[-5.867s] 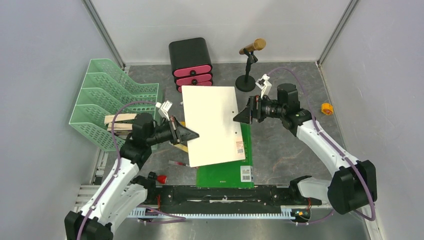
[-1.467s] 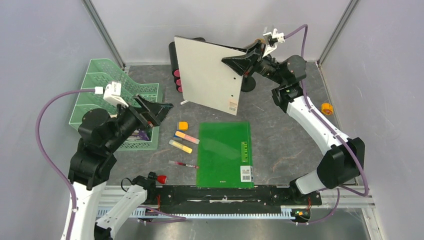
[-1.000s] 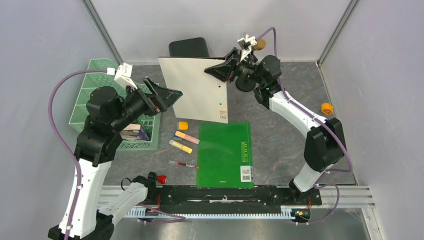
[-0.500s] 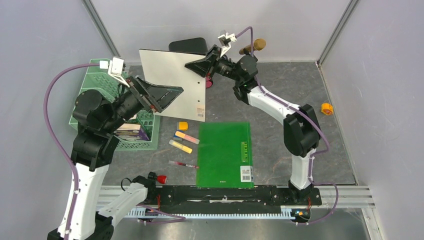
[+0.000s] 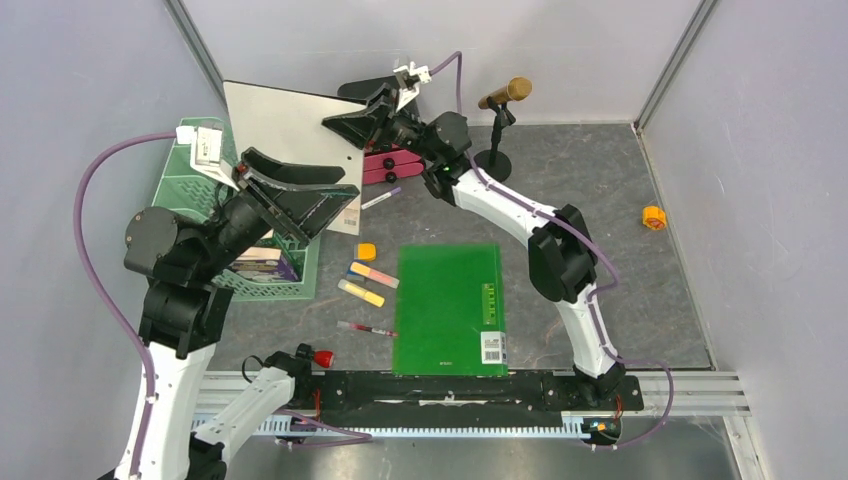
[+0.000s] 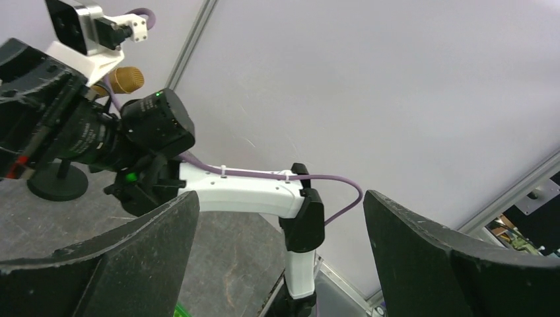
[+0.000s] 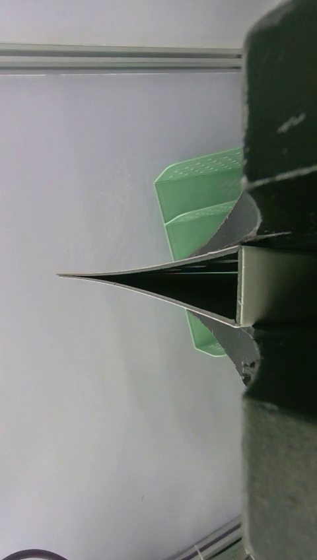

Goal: Organize the desk
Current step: Place the folder in the storage box, then pick up the folder from the center of the board.

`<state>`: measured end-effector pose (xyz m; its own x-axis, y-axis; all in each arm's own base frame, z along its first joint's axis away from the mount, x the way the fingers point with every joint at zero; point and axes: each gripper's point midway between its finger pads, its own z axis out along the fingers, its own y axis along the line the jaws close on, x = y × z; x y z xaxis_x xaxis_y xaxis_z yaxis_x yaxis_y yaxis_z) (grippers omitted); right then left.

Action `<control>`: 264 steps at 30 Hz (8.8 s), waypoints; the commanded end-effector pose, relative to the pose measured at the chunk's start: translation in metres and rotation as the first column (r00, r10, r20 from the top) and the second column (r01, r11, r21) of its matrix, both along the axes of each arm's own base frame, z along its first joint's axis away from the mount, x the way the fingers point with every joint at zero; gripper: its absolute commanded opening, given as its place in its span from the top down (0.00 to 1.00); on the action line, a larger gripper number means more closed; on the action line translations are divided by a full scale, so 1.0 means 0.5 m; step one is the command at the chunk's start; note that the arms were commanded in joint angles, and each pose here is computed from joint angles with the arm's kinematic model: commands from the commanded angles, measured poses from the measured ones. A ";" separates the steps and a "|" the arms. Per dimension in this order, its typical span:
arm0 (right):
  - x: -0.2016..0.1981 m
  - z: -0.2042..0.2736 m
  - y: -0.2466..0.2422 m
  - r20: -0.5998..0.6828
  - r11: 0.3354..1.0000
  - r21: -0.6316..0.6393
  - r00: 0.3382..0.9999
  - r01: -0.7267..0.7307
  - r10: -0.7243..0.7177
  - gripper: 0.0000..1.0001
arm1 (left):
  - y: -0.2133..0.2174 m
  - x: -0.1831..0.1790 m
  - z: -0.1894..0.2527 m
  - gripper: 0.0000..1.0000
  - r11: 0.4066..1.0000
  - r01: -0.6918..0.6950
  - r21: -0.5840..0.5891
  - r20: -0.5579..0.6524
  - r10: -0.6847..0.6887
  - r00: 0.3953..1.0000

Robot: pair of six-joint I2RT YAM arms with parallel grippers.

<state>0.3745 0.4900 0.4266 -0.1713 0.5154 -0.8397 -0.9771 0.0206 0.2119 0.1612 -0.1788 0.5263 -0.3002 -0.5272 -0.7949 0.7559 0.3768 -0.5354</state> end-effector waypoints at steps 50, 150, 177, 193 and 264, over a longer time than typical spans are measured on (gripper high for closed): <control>-0.104 -0.013 0.193 0.279 0.942 0.289 0.926 0.171 -0.254 1.00 | -0.007 0.020 -0.105 0.00 1.000 0.007 -0.002 -0.093 -0.007 0.996; -0.280 -0.800 -0.704 -0.331 0.335 -0.938 0.503 -0.086 -0.798 0.02 | -0.036 0.013 -0.840 0.00 0.739 0.196 0.644 -0.723 0.504 0.473; -0.400 -0.861 -0.635 -0.687 0.562 -0.725 0.351 -0.398 -0.637 0.12 | -0.119 0.011 -1.058 0.22 0.711 0.259 0.653 -0.742 0.534 0.405; -0.417 -0.847 -0.651 -0.781 0.650 -0.617 0.245 -0.445 -0.574 0.18 | -0.121 0.002 -1.073 0.28 0.717 0.277 0.640 -0.756 0.523 0.394; -0.310 -0.572 -0.535 -0.811 0.810 -0.470 0.534 -0.352 -0.238 0.24 | -0.159 -0.013 -1.102 0.39 0.723 0.358 0.591 -0.801 0.473 0.367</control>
<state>0.2558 0.1855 0.0895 -0.8803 0.1114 -0.4612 -0.3128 0.5945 0.7407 0.1844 -0.2746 0.0213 -0.9575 -0.1627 -0.2383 -0.0144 0.8517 -0.5238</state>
